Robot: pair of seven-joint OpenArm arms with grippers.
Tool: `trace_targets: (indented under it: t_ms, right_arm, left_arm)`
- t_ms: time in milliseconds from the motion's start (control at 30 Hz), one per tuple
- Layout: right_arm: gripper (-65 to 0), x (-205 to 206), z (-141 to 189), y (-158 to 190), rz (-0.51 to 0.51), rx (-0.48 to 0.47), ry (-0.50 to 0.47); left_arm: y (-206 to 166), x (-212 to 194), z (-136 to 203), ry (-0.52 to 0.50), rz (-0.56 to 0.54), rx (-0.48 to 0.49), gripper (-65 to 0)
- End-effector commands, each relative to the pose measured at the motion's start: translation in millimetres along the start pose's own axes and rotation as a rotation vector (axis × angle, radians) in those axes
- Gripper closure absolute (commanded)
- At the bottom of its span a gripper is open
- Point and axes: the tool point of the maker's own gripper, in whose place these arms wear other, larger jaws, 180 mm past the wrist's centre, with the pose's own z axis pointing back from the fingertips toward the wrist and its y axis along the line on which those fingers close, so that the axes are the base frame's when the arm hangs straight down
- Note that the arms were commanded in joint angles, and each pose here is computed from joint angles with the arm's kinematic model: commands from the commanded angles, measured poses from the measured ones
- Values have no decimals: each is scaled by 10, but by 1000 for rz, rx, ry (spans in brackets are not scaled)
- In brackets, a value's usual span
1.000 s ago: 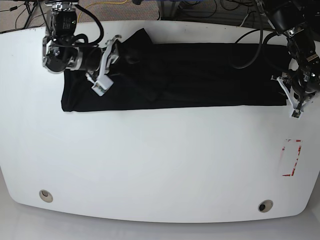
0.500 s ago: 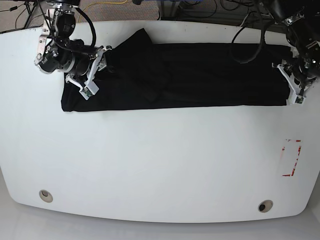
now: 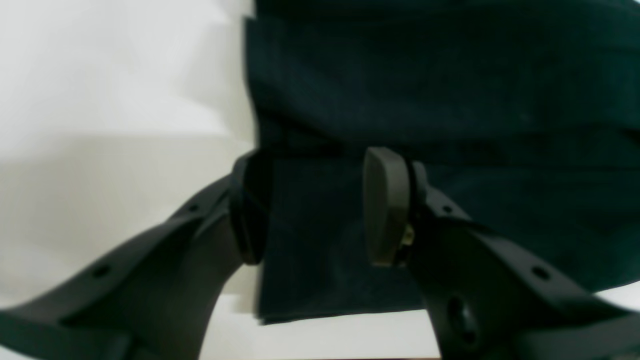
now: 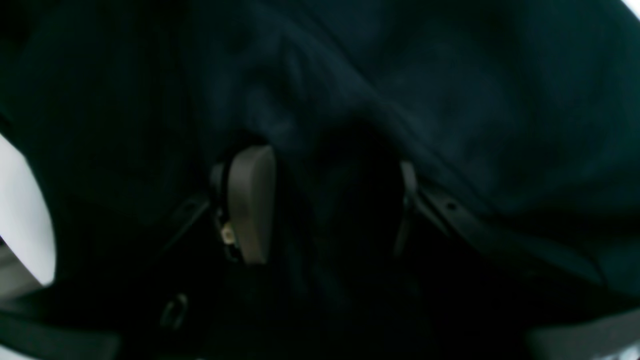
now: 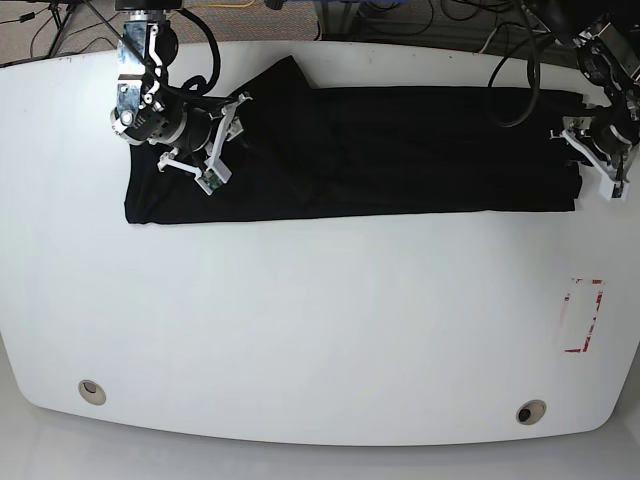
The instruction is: Layout the t-shirt on the table in an organized manner, then fold the t-shirt properly
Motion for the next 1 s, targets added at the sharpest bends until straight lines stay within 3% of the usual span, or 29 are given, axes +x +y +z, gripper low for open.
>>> trace_targets:
  t_ms: [0,200,433,967]
  right_arm:
    - [-298,-117,-37,-91,-11,-20,53]
    - [-298,-180,-59,-98,-23,-15,68]
    - [-298,-186,-66,-74,-21,-9,70]
    - [-298,-179,-81,-42,-17,-1,70]
  left_arm:
    - [124,-4,30,-26,53,-5,-279]
    - [332,-176,22,-7,142,-40,-293]
    - [423,-233,1,-17,220,-126,-424]
    - [392,-350,-167,8,309,-186,-428]
